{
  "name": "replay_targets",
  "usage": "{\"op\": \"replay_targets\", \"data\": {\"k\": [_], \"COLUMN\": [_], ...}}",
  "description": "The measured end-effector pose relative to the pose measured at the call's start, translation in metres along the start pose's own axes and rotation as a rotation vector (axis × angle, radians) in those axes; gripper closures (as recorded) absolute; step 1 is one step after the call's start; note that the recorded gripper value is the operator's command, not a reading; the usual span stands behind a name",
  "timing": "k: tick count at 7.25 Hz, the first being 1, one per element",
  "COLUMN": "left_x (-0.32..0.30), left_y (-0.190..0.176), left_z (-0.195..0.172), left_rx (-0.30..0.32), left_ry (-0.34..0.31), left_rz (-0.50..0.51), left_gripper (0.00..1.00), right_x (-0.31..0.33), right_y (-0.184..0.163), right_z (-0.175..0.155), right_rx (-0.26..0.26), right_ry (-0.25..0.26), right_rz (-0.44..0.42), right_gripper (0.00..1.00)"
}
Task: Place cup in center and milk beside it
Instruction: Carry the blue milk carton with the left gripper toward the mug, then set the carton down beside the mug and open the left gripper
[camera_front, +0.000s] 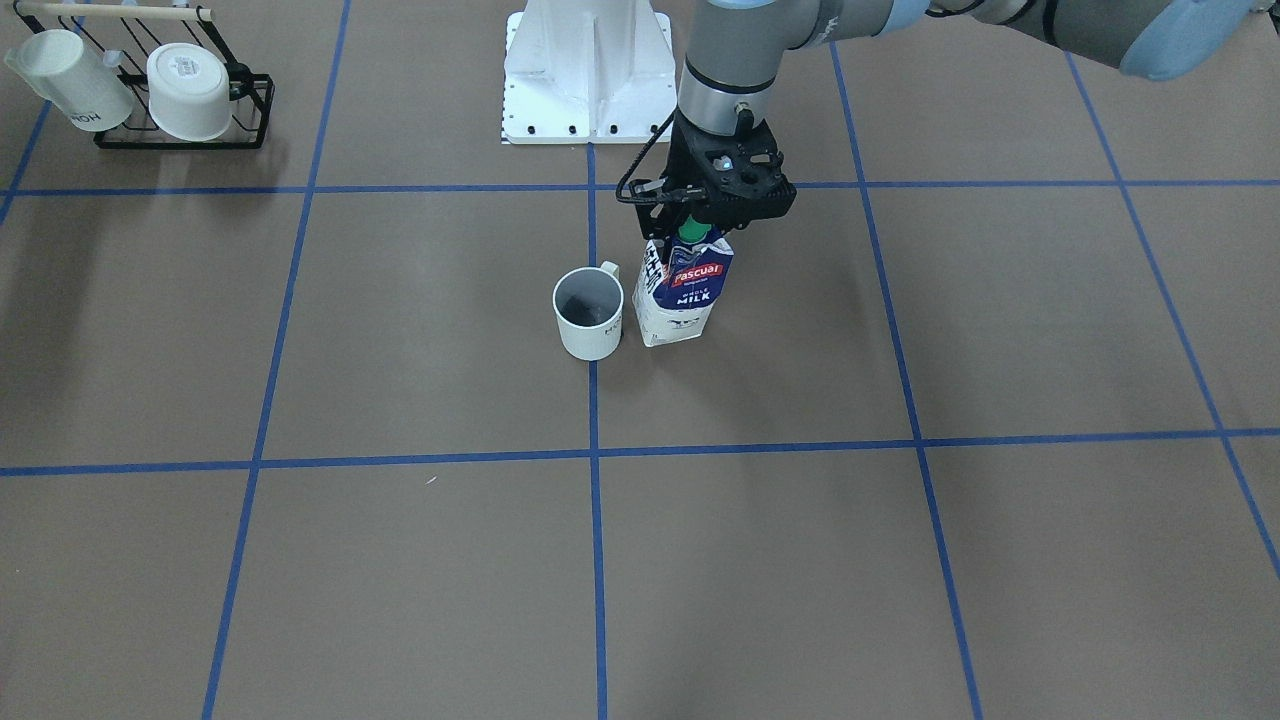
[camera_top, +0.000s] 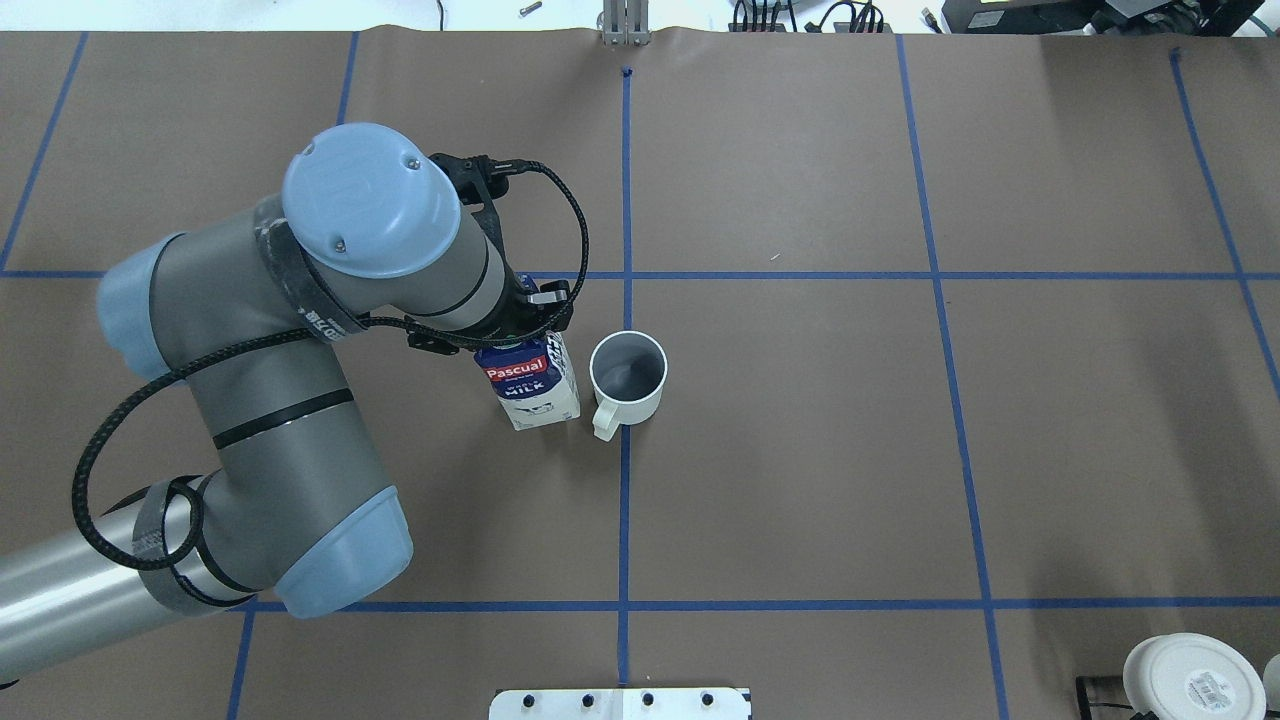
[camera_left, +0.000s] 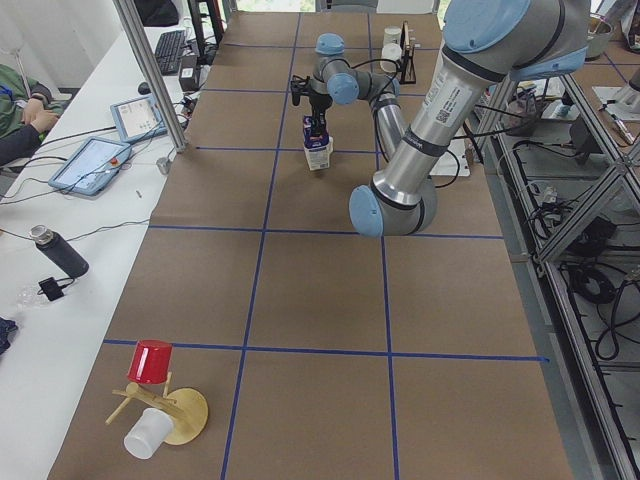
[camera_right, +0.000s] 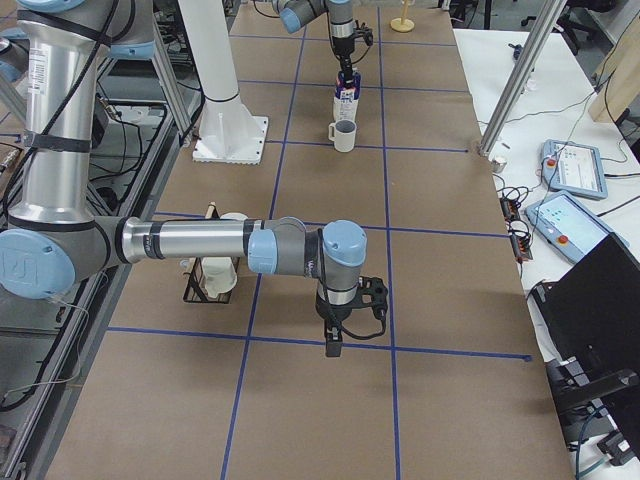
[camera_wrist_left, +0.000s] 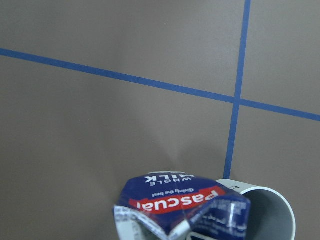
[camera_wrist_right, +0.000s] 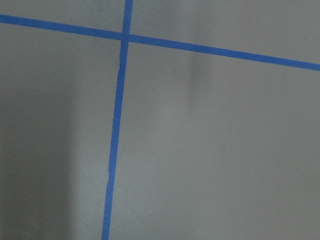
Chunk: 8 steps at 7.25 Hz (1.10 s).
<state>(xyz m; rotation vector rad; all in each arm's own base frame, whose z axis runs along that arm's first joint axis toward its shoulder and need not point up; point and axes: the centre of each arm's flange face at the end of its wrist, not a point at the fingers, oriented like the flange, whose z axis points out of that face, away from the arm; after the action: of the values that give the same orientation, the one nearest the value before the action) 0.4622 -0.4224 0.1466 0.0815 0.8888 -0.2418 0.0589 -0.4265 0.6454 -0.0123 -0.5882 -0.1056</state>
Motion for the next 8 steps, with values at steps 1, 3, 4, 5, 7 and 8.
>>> {"op": "replay_targets", "data": {"k": [1,3,4,5,7,8], "left_x": [0.0,0.003,0.004,0.005,0.005,0.005], "left_y": [0.002,0.007,0.008,0.009,0.011,0.013], "left_z": [0.005,0.011,0.011,0.011,0.013,0.012], "left_rx": [0.001,0.007,0.008,0.011,0.047,0.056], "left_ry": [-0.009,-0.017,-0.016,-0.015,-0.023,-0.022], "left_rz": [0.002,0.01,0.014,0.018,0.032,0.039], "left_gripper": [1.0,0.75,0.02,0.02,0.01,0.01], "right_x": [0.0,0.0,0.0,0.0,0.0,0.0], "right_y": [0.0,0.0,0.0,0.0,0.0,0.0], "right_z": [0.0,0.0,0.0,0.0,0.0,0.0], "right_rx": [0.0,0.0,-0.001,-0.001,0.0,0.0], "right_ry": [0.0,0.0,0.0,0.0,0.0,-0.001], "right_rz": [0.0,-0.001,-0.001,-0.001,0.0,0.0], "right_gripper": [0.0,0.0,0.0,0.0,0.0,0.0]}}
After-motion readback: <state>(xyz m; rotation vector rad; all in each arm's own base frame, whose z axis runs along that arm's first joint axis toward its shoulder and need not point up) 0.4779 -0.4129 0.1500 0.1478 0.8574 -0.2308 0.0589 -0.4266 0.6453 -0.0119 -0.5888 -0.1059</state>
